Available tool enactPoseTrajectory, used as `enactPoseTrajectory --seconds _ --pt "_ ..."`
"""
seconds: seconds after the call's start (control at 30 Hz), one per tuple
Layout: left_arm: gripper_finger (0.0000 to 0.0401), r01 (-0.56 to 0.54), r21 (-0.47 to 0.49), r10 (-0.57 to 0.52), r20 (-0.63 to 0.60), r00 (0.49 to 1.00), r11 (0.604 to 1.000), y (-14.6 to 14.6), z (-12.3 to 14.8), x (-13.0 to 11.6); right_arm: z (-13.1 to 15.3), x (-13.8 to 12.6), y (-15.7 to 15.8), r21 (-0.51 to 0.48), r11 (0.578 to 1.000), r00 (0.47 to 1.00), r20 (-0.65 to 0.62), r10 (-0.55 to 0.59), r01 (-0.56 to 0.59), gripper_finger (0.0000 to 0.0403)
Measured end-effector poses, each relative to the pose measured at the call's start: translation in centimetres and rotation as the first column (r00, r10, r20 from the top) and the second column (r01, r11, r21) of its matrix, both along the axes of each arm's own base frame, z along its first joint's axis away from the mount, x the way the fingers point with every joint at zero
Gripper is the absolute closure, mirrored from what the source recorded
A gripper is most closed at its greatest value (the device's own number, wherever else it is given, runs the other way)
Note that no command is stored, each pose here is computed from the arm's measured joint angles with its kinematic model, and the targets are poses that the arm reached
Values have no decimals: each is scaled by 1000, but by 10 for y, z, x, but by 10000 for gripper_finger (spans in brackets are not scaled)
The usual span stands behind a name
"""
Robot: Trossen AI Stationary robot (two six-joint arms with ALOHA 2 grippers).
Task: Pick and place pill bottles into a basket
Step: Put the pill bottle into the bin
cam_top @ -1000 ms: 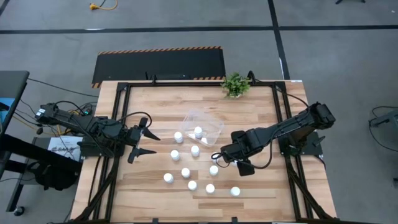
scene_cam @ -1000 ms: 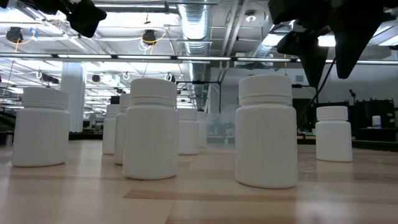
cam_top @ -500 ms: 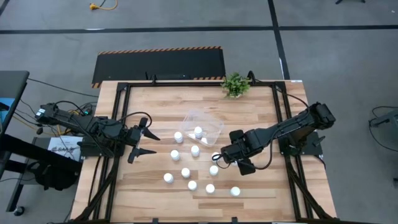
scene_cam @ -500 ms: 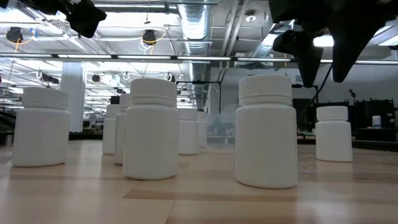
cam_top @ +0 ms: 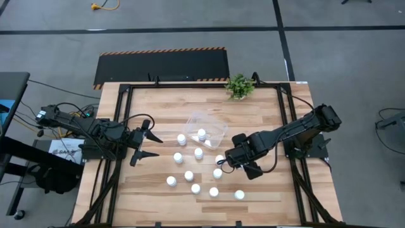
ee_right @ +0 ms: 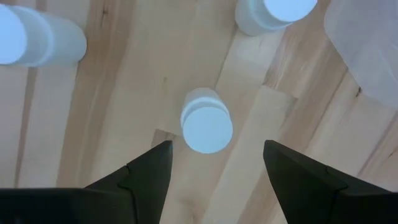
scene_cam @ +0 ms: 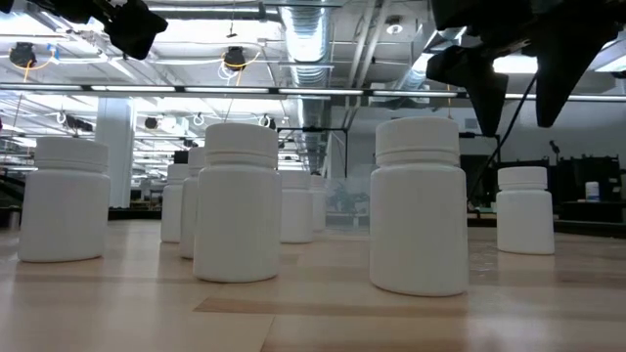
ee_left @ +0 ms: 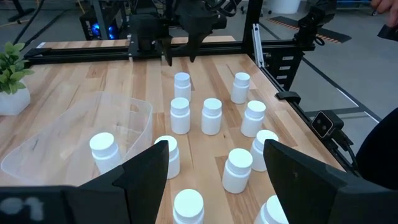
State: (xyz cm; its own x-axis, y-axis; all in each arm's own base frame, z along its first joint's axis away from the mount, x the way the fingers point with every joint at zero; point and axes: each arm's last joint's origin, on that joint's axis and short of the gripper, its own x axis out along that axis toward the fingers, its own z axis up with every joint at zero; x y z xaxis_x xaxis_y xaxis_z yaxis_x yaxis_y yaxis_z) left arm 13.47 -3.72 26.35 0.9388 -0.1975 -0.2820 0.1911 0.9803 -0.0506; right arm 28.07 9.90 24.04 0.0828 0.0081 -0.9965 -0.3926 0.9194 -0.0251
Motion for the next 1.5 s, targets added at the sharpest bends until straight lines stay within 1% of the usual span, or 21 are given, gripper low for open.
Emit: enactPoseTrajectory --seconds 0.33,0.57,0.7,0.83,1.2,1.33,1.5 --pt "150 0 0 0 0 1000 1000 0 0 0 0 -2 -1 -22 993 993 -15 116 -117 158" --pt "150 -7 2 7 1 1000 1000 0 0 0 0 -1 1 -18 992 992 -3 124 -124 158" --pt "150 -13 3 13 1 1000 1000 0 0 0 -9 3 3 -25 992 992 -31 124 -125 158" --pt "150 -18 5 18 1 1000 1000 1 0 0 -13 6 6 -25 991 991 -29 130 -131 159" --pt "150 -21 -2 21 -6 1000 1000 1 -1 0 -12 5 6 -27 991 991 -32 129 -130 159" --pt "150 -23 -2 23 -18 1000 1000 1 -2 0 -12 5 5 -24 994 994 -32 104 -105 159" --pt "150 -37 5 37 -27 999 999 1 -3 -1 -14 4 6 -25 994 994 -35 104 -105 159"
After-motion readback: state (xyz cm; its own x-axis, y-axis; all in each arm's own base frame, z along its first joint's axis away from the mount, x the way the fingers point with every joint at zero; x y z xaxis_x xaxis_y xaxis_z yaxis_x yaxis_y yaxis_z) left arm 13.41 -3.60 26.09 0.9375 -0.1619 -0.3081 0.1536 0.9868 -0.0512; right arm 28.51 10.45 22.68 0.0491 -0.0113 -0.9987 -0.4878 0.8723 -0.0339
